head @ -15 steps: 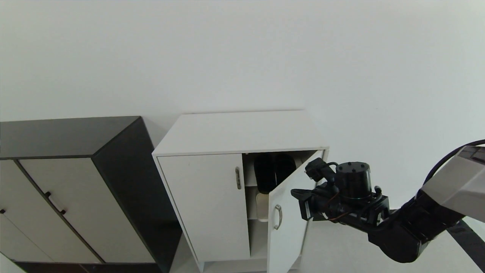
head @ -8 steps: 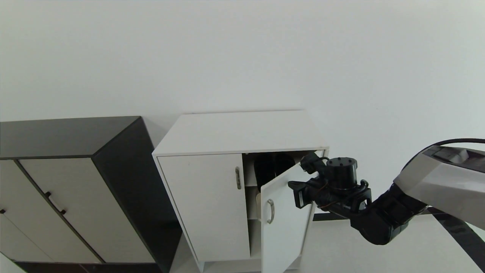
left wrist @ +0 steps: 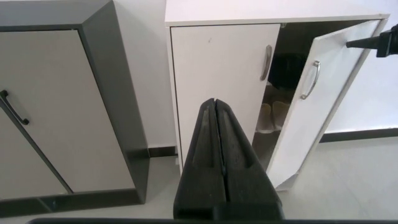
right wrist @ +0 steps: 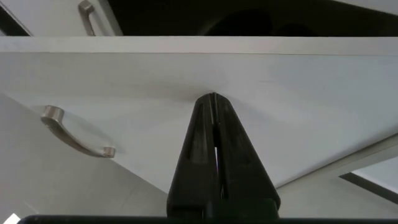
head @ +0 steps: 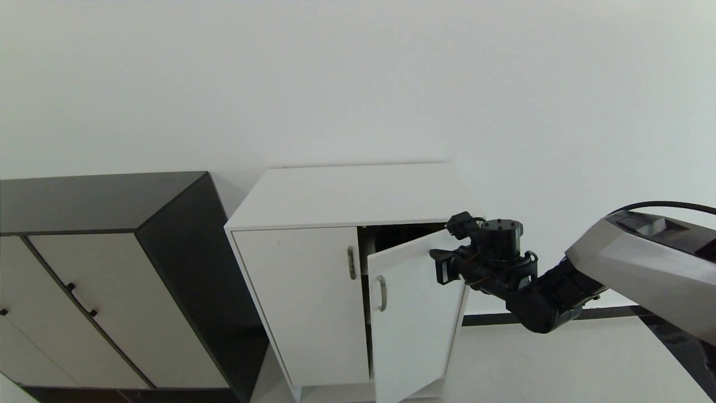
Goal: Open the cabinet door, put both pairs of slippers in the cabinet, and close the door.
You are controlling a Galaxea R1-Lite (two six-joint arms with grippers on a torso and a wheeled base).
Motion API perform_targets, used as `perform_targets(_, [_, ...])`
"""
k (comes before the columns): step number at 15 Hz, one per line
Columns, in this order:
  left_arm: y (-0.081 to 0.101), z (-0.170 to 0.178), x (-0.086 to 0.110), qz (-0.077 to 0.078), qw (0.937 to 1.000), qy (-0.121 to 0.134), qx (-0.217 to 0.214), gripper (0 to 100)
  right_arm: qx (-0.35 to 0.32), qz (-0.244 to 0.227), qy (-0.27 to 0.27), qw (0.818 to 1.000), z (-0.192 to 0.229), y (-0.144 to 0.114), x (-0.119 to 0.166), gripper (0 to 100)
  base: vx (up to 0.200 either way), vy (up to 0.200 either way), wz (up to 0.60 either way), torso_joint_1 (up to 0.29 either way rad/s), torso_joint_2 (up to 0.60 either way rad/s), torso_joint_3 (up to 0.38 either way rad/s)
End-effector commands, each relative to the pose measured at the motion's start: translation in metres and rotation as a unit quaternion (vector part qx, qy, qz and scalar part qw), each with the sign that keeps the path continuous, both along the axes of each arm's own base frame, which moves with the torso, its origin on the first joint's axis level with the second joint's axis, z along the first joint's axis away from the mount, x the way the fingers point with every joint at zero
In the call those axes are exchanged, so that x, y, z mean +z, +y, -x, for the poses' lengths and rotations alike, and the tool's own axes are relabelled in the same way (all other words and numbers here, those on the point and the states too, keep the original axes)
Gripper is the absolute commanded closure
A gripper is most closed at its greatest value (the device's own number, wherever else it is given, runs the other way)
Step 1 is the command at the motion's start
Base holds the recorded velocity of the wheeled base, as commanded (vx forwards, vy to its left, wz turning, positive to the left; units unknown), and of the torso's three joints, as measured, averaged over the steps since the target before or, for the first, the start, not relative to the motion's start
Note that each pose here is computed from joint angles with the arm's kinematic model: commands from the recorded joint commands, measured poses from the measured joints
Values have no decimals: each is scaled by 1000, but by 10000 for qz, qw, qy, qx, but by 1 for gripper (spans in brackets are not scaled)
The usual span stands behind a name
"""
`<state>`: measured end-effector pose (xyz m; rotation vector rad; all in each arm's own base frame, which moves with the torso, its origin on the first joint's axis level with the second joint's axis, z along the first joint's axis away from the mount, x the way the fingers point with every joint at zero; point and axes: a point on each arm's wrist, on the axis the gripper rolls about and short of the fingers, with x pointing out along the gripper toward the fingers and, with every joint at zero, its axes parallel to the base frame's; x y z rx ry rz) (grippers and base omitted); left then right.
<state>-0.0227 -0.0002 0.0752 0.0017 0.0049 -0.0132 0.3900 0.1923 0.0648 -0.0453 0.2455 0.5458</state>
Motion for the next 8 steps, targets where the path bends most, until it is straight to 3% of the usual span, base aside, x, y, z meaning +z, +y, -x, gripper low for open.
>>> perform_targets(1, [0, 0, 0, 1, 10000, -1, -3, 100, -65, 4, 0, 10000, -13, 0, -8, 100, 0, 0, 0, 0, 0, 0])
perform_targets(8, [0, 0, 0, 1, 10000, -1, -3, 100, -203, -9, -28, 9998, -41, -1, -13, 100, 0, 0, 0, 0, 0, 0])
